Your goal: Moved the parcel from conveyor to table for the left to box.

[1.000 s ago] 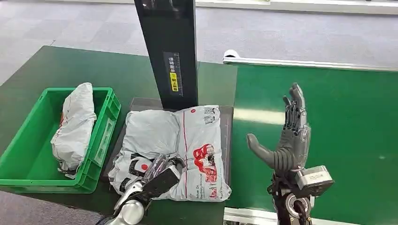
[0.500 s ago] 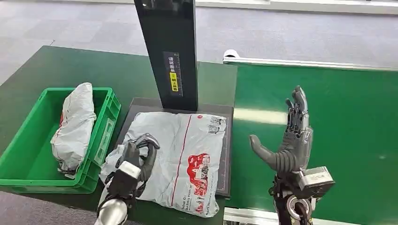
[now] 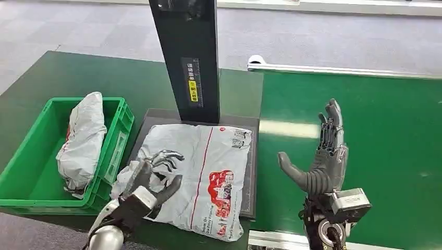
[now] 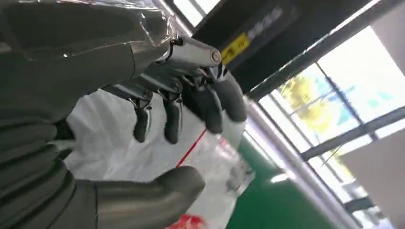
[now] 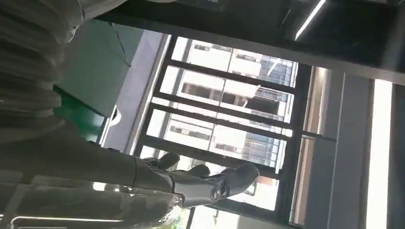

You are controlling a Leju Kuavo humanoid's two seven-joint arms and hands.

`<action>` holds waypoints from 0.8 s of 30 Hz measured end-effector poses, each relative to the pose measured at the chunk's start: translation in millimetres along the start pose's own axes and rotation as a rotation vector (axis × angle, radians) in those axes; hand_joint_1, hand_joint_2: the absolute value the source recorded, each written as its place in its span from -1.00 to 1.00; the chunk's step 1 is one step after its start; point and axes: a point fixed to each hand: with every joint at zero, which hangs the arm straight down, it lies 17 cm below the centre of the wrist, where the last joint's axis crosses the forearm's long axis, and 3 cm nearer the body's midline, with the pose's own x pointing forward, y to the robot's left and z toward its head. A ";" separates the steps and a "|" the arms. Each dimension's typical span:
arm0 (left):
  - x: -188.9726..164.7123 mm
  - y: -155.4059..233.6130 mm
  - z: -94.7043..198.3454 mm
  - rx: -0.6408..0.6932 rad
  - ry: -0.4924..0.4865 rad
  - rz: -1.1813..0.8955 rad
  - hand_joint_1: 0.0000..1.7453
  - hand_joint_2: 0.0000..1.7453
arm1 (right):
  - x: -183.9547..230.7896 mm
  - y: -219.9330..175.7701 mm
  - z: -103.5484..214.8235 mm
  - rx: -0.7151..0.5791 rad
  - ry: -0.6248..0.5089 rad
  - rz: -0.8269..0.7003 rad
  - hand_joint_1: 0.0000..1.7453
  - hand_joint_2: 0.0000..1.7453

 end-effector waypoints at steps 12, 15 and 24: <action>-56.4 -72.3 22.9 -0.240 0.169 -0.006 -1.00 1.00 | -5.7 2.1 1.0 0.012 0.023 -0.003 -1.00 1.00; -66.6 -80.7 27.4 -0.272 0.197 -0.015 -1.00 1.00 | -6.4 2.3 1.1 0.010 0.025 -0.004 -1.00 1.00; -97.0 -101.3 39.9 -0.364 0.285 -0.112 -0.82 1.00 | -7.4 1.0 1.7 0.002 0.030 -0.003 -1.00 1.00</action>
